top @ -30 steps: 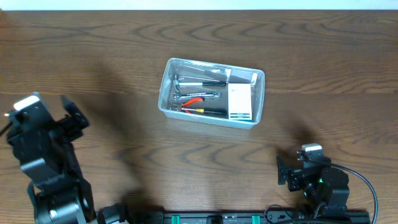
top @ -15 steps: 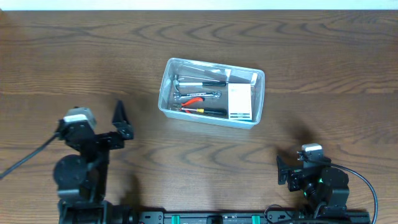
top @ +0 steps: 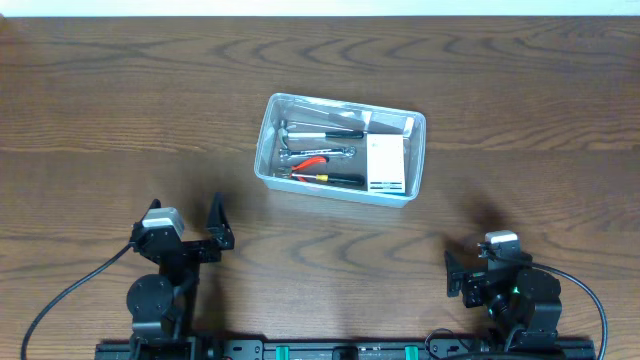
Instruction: Pack container
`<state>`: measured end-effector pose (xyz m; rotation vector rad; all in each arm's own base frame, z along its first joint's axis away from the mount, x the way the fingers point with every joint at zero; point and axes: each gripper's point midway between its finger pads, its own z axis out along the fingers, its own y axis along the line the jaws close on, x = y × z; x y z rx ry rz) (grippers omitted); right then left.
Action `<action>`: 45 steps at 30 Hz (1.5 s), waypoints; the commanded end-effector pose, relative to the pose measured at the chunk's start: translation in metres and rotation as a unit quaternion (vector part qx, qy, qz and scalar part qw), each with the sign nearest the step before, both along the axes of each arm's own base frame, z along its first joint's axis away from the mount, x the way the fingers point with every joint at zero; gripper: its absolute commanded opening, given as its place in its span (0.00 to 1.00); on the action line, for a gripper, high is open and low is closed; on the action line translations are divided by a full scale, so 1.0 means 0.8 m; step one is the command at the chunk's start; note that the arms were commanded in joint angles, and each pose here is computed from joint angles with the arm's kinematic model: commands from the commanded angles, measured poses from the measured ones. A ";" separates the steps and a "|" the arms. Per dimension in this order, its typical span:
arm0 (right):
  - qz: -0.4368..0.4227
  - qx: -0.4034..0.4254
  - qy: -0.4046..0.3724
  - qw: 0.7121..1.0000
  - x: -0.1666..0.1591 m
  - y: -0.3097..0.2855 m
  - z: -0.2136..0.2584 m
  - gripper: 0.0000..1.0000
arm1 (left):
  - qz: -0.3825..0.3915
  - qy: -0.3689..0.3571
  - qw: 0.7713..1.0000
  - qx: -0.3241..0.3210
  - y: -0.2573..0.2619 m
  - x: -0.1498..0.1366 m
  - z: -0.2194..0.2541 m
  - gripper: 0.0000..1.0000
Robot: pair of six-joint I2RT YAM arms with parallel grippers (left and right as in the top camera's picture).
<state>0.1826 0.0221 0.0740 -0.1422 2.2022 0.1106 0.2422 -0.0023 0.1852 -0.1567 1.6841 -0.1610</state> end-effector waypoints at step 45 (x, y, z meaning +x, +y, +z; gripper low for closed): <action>-0.006 0.007 0.000 1.000 0.000 -0.001 -0.002 0.99 | 0.000 0.026 1.000 0.000 0.000 0.003 -0.064 0.98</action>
